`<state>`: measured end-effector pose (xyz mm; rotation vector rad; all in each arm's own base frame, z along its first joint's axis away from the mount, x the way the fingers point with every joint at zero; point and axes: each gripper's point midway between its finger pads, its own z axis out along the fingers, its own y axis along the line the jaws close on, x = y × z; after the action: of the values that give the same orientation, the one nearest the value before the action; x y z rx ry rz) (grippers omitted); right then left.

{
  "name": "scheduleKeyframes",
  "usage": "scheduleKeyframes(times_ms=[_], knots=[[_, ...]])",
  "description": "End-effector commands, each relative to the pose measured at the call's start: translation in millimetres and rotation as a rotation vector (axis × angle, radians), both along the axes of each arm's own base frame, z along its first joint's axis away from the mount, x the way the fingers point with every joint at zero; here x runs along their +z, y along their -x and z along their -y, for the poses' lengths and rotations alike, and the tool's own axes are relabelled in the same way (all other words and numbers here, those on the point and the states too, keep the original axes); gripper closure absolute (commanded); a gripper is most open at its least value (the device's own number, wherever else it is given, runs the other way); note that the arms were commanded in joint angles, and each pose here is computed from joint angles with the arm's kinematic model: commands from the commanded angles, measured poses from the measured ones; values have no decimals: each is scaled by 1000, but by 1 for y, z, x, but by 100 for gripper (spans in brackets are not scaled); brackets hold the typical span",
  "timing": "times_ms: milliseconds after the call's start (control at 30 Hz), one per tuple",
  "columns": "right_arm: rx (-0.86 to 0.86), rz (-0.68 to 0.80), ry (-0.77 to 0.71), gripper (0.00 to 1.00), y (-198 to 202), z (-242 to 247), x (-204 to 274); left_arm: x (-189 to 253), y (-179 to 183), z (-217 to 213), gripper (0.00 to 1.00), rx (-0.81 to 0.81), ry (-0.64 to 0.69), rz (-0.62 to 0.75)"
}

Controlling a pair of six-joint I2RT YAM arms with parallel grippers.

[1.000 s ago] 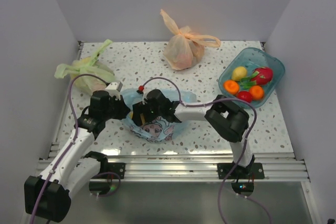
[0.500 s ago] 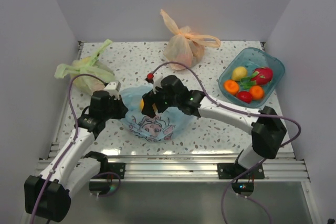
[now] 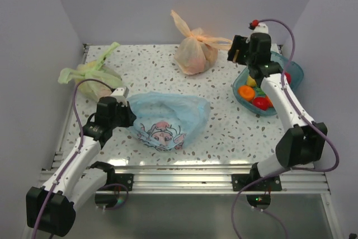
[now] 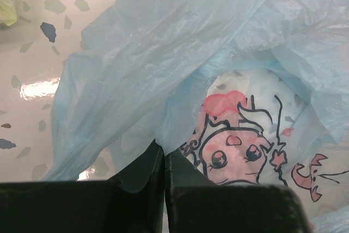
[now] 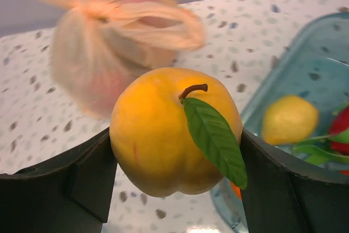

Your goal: Untie the knot of the plastic bag and take out the fruit

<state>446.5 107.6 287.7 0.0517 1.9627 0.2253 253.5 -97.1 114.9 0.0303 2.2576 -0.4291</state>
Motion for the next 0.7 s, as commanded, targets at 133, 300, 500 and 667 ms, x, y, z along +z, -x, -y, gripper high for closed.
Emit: scheduleKeyframes(times_ms=[133, 300, 500, 667], knots=[[-515, -83, -26, 68, -54, 147, -41, 17, -9, 4, 95, -9, 19, 60], [-678, -155, -51, 57, -81, 210, -80, 17, -9, 5, 95, -18, 21, 62], [-693, -214, -42, 1, -105, 227, -95, 18, -10, 7, 95, -28, 26, 68], [-679, -172, -74, 1, -94, 221, -69, 19, -10, 7, 94, -31, 27, 71]])
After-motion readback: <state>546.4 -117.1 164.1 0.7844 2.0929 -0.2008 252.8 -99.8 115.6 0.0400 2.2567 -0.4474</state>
